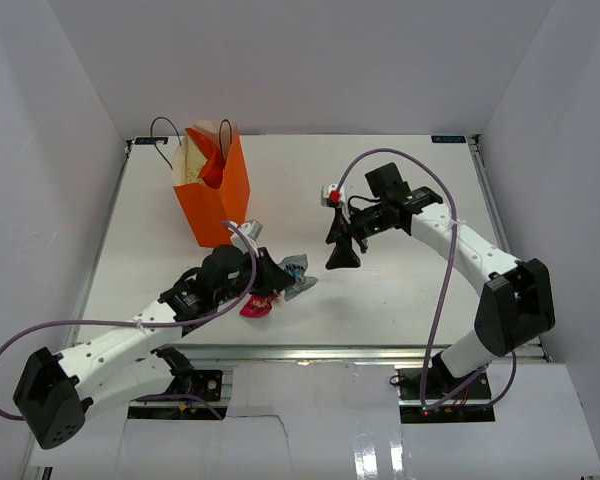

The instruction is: Place the snacks into the paper bag

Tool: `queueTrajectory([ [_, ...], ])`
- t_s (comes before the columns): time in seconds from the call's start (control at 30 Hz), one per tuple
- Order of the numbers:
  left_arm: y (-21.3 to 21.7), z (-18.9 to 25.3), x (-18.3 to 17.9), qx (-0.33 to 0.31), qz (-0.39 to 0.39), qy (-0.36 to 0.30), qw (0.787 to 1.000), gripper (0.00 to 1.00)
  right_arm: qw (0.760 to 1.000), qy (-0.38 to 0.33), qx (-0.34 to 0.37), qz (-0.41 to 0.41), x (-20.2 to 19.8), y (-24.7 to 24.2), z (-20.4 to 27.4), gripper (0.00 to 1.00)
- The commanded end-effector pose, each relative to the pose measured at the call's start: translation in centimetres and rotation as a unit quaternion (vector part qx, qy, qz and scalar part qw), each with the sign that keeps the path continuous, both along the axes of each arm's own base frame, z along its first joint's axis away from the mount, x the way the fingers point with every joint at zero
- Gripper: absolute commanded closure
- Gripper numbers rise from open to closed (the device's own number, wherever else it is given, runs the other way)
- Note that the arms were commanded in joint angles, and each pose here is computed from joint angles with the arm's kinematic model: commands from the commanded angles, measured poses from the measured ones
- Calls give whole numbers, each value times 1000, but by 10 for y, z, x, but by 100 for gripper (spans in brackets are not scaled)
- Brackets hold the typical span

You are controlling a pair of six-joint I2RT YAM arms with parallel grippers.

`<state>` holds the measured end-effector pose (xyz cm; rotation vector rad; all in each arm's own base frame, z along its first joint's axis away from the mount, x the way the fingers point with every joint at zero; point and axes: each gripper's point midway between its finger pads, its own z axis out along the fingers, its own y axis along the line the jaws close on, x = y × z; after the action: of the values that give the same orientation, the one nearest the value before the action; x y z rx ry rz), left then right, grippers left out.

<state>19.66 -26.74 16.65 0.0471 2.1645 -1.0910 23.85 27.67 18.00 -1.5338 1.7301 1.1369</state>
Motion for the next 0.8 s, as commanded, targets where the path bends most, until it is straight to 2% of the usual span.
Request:
queueTrajectory([
  [0.0, 29, 34, 12, 61, 44, -56, 996, 95, 990, -137, -6, -35, 34, -13, 41, 16],
  [0.1, 57, 72, 24, 94, 100, -102, 985, 96, 979, -193, 0, -68, 48, -18, 66, 13],
  [0.17, 76, 102, 33, 112, 141, -131, 975, 95, 976, -201, 6, -77, 49, -20, 75, 13],
  [0.23, 90, 112, 40, 156, 155, -143, 965, 95, 979, -189, 16, -73, 44, -18, 77, 13],
  [0.27, 100, 139, 48, 157, 181, -162, 957, 95, 981, -180, 16, -70, 41, -17, 73, 13],
  [0.37, 119, 152, 67, 219, 211, -169, 938, 95, 983, -167, 20, -72, 38, -17, 68, 13],
  [0.4, 124, 175, 72, 214, 225, -183, 933, 95, 984, -161, 17, -72, 36, -18, 63, 13],
  [0.47, 145, 188, 88, 240, 254, -188, 918, 95, 985, -156, 16, -72, 33, -19, 59, 14],
  [0.5, 152, 208, 93, 229, 265, -201, 915, 95, 986, -150, 13, -71, 30, -19, 54, 14],
  [0.63, 190, 238, 125, 265, 313, -208, 888, 95, 986, -146, 8, -73, 26, -23, 46, 13],
  [0.7, 196, 253, 133, 264, 315, -212, 886, 95, 987, -141, 6, -73, 23, -24, 41, 14],
  [0.77, 202, 251, 148, 271, 317, -203, 886, 95, 987, -139, 6, -75, 23, -24, 39, 14],
])
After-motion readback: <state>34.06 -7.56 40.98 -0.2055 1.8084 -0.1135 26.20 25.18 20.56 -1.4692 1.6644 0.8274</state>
